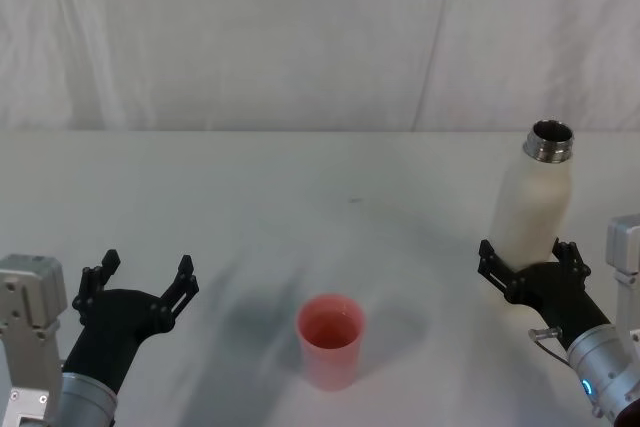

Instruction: Grasp the thermos with one hand and pour water into the cup lid.

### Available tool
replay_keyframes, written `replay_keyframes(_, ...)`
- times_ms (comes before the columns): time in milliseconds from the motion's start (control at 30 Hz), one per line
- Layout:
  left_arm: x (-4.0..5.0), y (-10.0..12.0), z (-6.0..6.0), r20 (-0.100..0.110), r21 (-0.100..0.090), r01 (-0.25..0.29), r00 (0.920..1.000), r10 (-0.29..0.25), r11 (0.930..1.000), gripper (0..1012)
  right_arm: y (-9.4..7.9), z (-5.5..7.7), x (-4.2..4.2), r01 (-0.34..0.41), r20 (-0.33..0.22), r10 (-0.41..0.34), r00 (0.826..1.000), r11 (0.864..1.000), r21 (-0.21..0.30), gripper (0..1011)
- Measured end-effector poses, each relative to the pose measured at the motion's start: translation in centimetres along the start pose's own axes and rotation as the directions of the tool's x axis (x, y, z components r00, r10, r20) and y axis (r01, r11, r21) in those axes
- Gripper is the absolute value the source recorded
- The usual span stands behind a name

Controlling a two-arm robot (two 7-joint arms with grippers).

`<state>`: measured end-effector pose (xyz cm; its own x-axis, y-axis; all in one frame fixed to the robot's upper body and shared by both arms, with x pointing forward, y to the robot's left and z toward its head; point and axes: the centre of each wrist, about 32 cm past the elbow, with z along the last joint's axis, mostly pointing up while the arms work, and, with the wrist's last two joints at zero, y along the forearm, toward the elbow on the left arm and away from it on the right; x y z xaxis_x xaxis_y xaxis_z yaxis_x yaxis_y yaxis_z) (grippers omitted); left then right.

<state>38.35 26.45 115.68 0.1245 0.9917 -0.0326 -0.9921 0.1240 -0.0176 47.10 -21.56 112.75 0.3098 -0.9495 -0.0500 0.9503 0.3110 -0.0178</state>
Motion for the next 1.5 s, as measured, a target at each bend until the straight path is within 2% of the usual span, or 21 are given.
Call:
replay_keyframes(867, 0.00, 0.00, 0.00, 0.000, 0.000, 0.000, 1.0000, 0.000, 1.0000, 1001, 0.18, 0.00, -0.06, 0.013, -0.004, -0.013, 1.000, 1.000, 0.002, 1003)
replay_keyframes(967, 0.00, 0.00, 0.00, 0.000, 0.000, 0.000, 1.0000, 0.000, 1.0000, 1001, 0.18, 0.00, -0.06, 0.013, -0.004, -0.013, 1.000, 1.000, 0.002, 963)
replay_keyframes(1500, 0.00, 0.00, 0.00, 0.000, 0.000, 0.000, 1.0000, 0.000, 1.0000, 1001, 0.15, -0.01, -0.06, 0.011, -0.003, -0.011, 1.000, 1.000, 0.002, 959)
